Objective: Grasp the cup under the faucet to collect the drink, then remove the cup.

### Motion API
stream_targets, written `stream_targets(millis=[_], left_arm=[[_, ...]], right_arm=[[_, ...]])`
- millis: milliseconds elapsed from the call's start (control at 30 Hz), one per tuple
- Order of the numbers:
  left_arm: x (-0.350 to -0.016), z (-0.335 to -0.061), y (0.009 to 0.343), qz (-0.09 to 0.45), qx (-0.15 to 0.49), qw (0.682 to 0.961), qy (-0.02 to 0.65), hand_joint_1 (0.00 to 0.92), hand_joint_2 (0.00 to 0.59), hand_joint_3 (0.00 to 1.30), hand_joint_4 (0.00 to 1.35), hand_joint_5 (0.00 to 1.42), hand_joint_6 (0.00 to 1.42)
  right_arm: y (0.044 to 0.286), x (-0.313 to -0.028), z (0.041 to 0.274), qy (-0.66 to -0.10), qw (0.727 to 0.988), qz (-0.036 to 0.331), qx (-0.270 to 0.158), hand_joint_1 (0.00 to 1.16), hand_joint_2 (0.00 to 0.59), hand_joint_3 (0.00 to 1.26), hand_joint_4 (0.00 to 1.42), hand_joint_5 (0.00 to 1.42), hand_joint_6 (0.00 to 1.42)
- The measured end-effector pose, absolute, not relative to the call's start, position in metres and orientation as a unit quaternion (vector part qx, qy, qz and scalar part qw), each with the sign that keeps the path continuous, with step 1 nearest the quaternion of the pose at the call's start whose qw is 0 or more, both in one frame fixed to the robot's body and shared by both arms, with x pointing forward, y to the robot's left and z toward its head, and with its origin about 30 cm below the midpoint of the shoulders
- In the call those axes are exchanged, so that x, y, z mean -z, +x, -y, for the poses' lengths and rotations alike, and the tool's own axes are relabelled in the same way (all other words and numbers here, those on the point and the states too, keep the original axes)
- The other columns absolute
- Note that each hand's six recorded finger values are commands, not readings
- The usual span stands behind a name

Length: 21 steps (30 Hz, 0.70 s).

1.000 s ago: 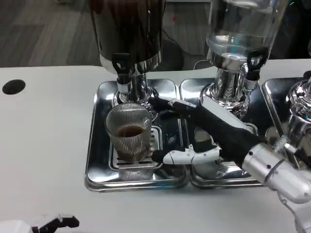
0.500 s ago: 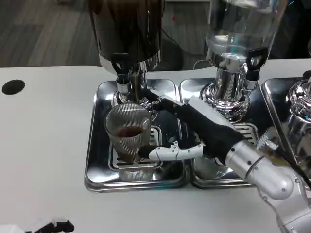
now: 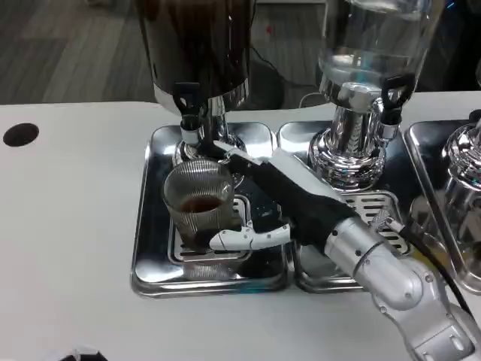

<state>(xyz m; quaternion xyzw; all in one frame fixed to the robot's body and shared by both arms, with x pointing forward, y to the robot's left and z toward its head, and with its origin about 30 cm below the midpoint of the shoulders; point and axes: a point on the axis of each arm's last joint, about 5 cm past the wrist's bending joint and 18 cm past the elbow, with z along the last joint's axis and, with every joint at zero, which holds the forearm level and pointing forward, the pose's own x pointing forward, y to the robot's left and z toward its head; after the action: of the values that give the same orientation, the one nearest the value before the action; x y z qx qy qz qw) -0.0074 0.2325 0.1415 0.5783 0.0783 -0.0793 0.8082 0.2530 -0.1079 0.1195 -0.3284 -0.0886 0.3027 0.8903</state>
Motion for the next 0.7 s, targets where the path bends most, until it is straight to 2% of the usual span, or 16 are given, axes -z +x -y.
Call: stream_targets(millis=[700], left_arm=[[-0.141, -0.234, -0.015, -0.085, 0.081, 0.809, 0.576, 0.000, 0.067, 0.45, 0.40, 0.50, 0.72]], right_arm=[[0.262, -0.117, 0.094, -0.333, 0.889, 0.082, -0.305, 0.69, 0.109, 0.05, 0.06, 0.13, 0.05]])
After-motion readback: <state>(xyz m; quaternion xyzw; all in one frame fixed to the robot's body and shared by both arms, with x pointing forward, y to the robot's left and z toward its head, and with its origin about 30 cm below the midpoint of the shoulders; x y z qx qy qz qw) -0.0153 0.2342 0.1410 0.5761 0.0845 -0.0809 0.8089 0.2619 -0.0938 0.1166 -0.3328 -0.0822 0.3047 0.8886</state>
